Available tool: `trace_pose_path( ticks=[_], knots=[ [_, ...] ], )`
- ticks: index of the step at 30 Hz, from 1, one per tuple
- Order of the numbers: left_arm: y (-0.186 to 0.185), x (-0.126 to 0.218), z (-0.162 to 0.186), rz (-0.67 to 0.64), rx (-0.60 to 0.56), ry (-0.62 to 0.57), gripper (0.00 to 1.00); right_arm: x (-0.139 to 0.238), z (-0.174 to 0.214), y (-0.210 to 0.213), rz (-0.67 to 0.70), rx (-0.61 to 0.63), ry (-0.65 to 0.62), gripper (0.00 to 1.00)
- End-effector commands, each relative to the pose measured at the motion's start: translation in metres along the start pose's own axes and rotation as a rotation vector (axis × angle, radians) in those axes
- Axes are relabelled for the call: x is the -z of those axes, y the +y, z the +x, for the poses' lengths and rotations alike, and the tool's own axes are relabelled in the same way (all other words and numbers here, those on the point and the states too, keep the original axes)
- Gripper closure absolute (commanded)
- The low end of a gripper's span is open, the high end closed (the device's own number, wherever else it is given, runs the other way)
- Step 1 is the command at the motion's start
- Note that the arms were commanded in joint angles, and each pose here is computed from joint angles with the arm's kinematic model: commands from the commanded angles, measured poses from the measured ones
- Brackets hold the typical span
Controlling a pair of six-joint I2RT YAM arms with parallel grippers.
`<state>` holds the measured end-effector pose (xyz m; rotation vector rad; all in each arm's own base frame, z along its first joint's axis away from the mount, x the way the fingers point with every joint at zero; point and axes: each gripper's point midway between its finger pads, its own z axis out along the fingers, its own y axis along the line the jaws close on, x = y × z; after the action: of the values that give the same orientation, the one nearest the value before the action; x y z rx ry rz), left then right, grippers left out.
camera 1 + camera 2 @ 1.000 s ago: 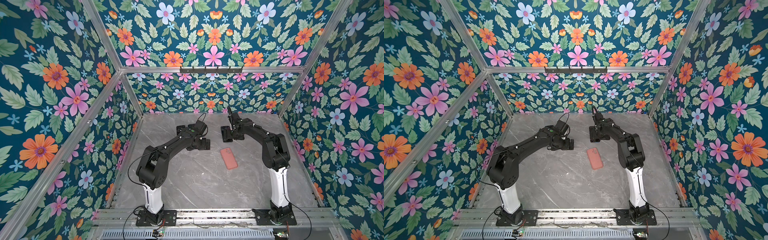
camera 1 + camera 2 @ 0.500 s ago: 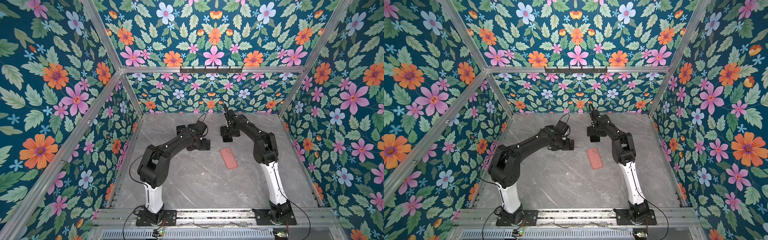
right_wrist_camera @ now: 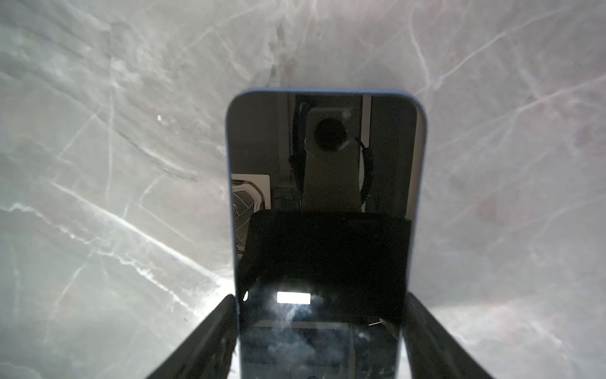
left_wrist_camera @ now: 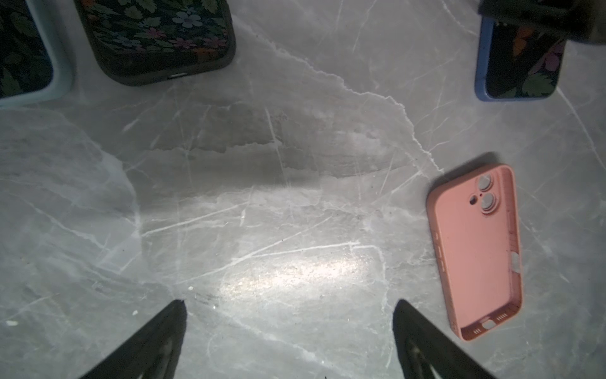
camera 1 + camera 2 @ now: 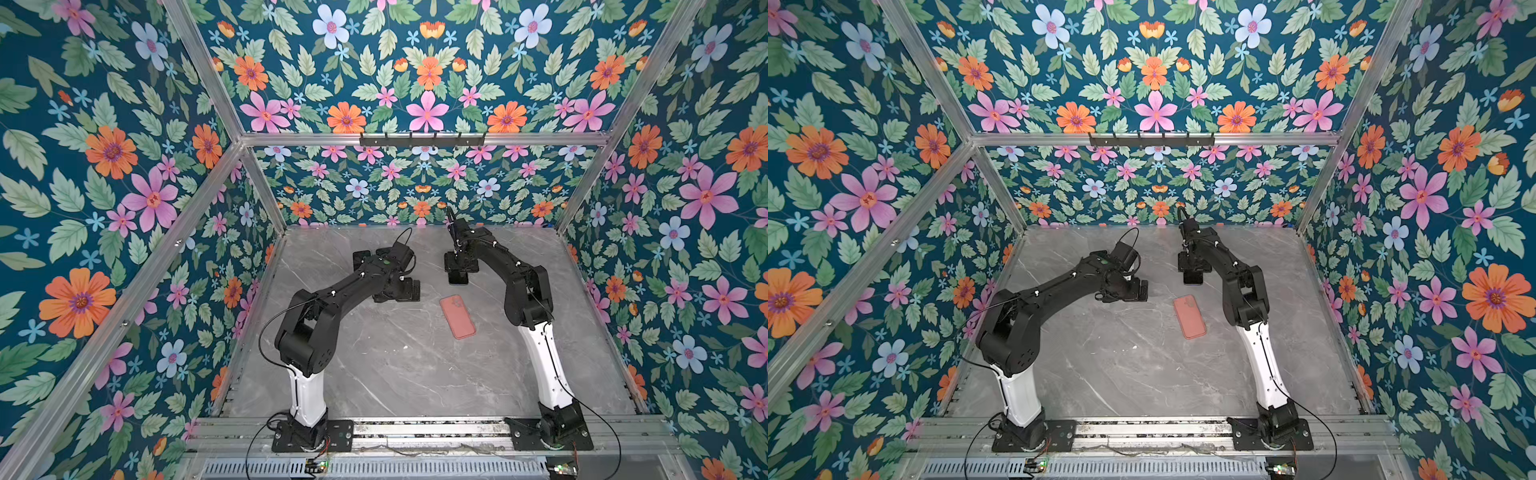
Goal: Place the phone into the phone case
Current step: 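Carry the held phone with the right gripper toward the pink case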
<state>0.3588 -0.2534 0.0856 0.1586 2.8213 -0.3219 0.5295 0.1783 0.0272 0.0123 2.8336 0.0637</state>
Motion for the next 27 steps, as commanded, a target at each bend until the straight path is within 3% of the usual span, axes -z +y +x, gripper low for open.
trace_pose_path(
  ticks=[1,8,17,27],
  knots=[
    [0.002,0.001,0.000,-0.010,-0.002,-0.004,0.00,-0.009,0.017,0.000,-0.008,-0.011,0.071,0.28],
    [0.006,0.002,0.001,-0.031,0.006,-0.004,0.00,-0.003,0.017,-0.001,-0.006,-0.011,0.076,0.32],
    [0.006,0.001,0.010,-0.028,0.013,0.009,0.00,0.032,0.017,-0.016,0.018,0.027,0.035,0.33],
    [0.006,0.013,0.012,-0.023,0.019,-0.014,0.00,0.053,0.053,-0.043,0.061,0.060,0.040,0.34]
  ],
)
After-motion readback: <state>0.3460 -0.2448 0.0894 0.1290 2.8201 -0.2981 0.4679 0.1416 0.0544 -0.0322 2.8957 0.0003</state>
